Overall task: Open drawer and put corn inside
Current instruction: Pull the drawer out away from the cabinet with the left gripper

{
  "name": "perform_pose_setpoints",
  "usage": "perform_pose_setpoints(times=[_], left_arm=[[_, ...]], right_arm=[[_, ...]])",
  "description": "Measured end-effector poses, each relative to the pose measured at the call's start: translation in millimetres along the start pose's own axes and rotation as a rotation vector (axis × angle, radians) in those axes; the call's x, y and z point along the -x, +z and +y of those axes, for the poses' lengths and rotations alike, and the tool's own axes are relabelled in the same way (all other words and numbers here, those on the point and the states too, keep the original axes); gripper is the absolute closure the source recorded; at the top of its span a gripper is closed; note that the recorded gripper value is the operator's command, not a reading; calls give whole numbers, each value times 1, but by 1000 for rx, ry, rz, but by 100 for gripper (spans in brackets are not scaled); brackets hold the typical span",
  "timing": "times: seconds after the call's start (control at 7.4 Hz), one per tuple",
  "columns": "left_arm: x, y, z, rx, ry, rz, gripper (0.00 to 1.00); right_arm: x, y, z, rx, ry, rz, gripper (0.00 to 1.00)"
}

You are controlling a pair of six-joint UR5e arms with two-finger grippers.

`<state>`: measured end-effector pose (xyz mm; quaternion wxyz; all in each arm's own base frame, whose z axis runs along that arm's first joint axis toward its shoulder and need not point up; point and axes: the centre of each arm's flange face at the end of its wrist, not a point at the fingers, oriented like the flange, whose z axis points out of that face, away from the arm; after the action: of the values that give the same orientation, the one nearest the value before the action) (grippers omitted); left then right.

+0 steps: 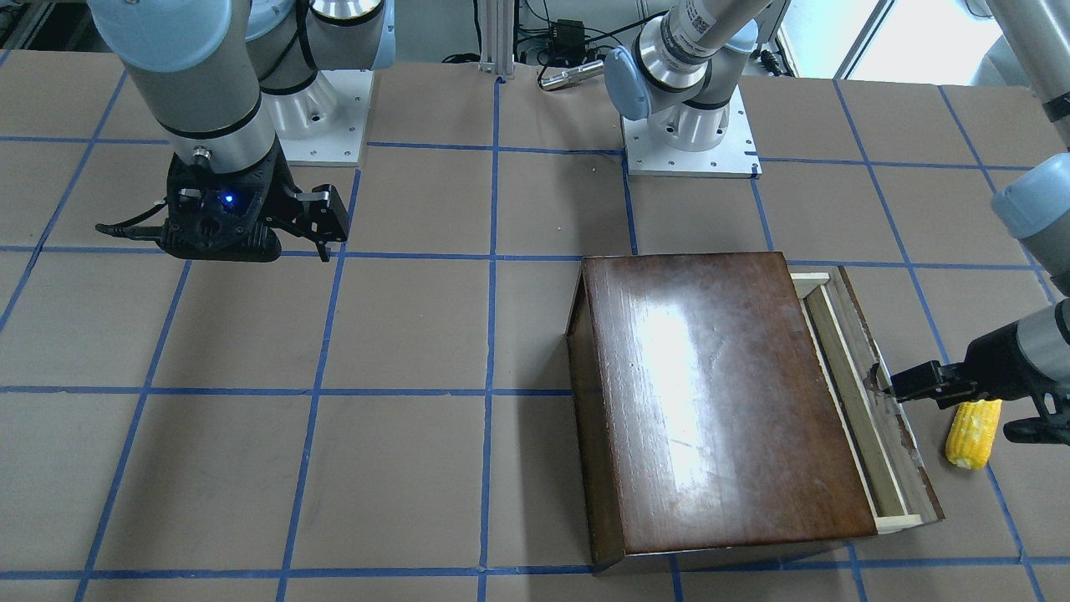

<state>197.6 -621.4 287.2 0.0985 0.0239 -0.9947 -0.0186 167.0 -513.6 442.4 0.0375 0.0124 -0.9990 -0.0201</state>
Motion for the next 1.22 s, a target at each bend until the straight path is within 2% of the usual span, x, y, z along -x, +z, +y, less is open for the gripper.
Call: perform_pose_setpoints(times=[1.22], left_arm=[[27, -11, -2, -21, -30, -9, 0]], right_arm=[[0, 0, 0, 0, 0, 0, 0]])
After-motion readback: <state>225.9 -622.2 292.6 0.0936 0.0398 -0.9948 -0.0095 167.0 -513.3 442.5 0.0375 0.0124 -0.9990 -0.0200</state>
